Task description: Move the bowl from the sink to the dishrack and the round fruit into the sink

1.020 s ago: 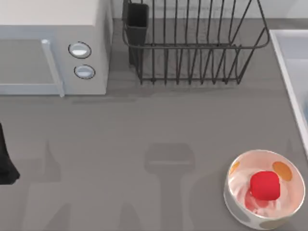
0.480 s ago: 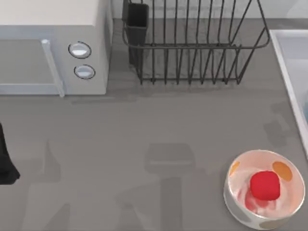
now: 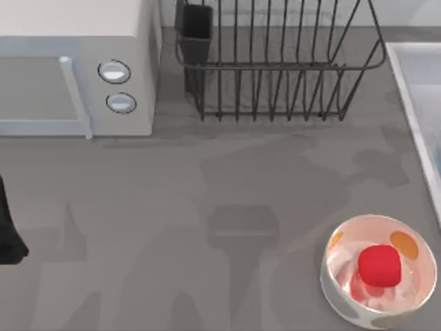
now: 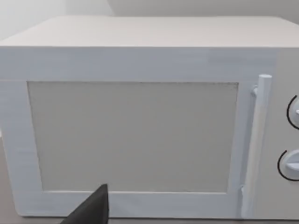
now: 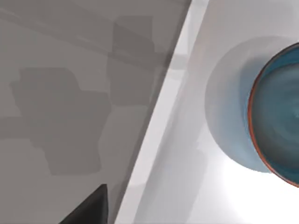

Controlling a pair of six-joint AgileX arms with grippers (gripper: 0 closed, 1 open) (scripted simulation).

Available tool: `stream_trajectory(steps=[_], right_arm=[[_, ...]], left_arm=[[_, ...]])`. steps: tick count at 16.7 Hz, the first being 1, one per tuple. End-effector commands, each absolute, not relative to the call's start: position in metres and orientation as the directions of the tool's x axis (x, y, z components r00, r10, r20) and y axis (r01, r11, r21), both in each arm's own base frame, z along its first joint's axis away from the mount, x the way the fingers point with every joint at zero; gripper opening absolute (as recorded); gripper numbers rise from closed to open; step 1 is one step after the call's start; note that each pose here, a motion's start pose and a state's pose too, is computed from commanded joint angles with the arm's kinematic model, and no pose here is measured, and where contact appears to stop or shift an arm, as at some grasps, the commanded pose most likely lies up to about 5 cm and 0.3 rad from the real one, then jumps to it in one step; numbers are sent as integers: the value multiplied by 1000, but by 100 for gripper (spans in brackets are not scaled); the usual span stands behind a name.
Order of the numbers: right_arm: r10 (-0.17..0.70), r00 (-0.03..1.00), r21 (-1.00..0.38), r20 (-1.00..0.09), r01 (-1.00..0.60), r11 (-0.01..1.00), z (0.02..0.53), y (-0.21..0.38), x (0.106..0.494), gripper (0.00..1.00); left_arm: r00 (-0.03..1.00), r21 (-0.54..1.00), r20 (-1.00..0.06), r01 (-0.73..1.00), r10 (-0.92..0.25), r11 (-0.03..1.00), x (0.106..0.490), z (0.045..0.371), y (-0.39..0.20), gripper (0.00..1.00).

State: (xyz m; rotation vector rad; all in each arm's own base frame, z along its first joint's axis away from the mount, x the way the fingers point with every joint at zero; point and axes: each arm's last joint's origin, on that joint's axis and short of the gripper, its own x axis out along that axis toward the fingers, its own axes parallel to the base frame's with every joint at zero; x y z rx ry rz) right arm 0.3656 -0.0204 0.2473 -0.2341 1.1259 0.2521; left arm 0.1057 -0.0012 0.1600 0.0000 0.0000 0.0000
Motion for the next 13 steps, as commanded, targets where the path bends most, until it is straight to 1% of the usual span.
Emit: stream_trajectory(steps=[3,6,9,13], right_arm=[[66,292,-19,-954,-281,960,222,-47,412,100],[56,202,8,-978,-227,974,195,-77,444,100],[42,147,19,-988,-160,987,174,-111,463,100],[19,113,12,-993,-66,998,157,-152,473,100]], left_arm=[[1000,0,0,0,0,1000,106,160,-1,100],[1000,0,0,0,0,1000,106,160,-1,100],[1000,0,0,0,0,1000,106,160,-1,100],[1000,0,0,0,0,1000,106,160,-1,100]])
